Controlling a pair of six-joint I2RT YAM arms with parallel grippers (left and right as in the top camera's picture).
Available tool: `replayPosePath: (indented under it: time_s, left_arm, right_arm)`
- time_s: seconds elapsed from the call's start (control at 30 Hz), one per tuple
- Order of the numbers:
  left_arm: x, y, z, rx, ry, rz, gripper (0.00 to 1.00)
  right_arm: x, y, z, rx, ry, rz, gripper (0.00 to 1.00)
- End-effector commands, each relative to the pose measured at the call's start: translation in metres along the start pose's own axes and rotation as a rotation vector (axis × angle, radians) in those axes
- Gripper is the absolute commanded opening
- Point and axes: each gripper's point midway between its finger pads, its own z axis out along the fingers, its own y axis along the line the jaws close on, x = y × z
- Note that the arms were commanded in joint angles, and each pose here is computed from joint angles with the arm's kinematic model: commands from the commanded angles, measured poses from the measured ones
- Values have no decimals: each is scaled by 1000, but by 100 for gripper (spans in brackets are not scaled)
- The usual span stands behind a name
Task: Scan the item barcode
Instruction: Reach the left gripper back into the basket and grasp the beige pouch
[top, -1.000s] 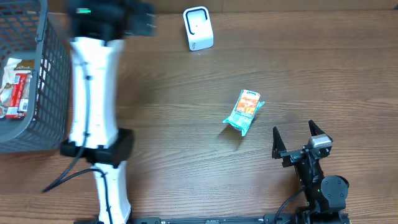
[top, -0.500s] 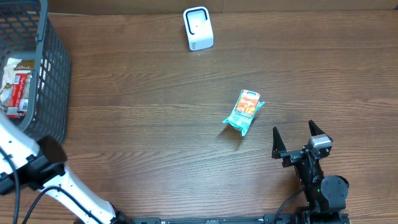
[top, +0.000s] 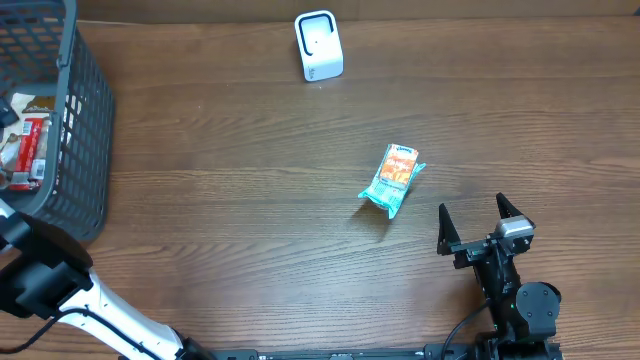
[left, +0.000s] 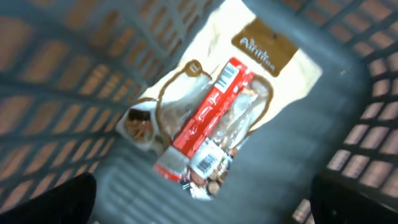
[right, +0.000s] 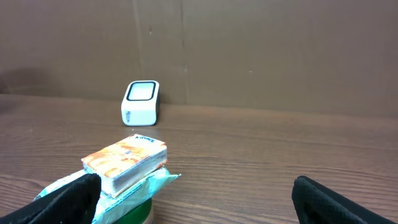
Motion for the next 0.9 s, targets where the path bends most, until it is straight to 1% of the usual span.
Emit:
replayPosePath:
  time_s: [0.0,0.1,0.2,0.37,0.47,0.6,0.73,0.87]
  left_arm:
    - [19,-6,31,16,37,147,100]
    - [32,-6,60,19,46,213,100]
    - [39,-7,83,18,24,277,100]
    - [39,-7,106,6,-37,371,100]
    - [35,-9,113,11,-76,375,100]
    - [36,-25,124,98,-104,404,100]
    - [46,-32,141,145,-82,402,100]
    - [65,-29,166,138,-18,388,100]
  right_arm:
    - [3,-2,0,7,1,-1,100]
    - [3,-2,0,7,1,-1,100]
    - [3,-2,0,7,1,-1,100]
    - [3,-2,0,7,1,-1,100]
    - [3,-2,0,7,2,-1,100]
    - [3,-2,0,7,1,-1,100]
    - [3,-2,0,7,1,-1,100]
    - [3,-2,0,7,2,-1,100]
